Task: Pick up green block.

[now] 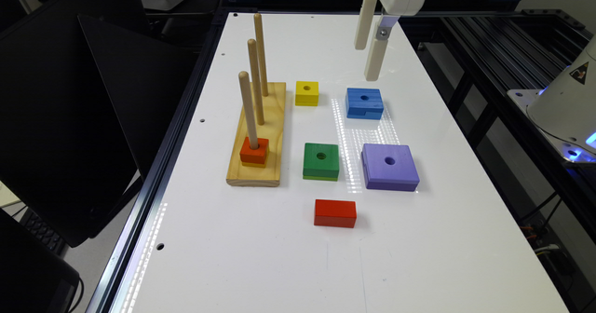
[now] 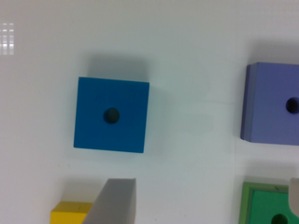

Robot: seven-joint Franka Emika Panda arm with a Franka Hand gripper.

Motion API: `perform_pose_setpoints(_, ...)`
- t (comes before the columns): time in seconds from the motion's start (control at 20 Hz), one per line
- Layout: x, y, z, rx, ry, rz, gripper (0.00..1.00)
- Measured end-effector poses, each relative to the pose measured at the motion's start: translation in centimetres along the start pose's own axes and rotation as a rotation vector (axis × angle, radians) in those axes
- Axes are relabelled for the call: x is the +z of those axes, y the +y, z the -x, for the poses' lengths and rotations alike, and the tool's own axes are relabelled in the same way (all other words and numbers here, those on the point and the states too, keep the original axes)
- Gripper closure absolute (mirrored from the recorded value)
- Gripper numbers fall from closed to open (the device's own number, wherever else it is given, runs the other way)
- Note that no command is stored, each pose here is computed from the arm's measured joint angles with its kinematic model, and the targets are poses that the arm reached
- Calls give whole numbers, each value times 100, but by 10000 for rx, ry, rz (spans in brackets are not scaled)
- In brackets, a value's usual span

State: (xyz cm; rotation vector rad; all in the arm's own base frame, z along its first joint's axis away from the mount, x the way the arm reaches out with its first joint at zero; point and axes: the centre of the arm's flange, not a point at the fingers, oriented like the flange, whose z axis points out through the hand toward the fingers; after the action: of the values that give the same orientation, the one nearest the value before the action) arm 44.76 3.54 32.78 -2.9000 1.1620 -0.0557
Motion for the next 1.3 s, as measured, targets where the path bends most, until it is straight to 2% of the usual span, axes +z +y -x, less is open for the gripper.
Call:
perform_pose_setpoints(0.4, -10, -37, 26, -28, 18, -19, 0)
perform_pose_setpoints(1.05, -30, -191, 167, -1, 77, -40, 0)
perform_pose_setpoints(1.2, -39, -259, 171, -16, 88, -81, 0)
perform_pose_setpoints(1.3, -35, -313, 161, -12, 79, -98, 0)
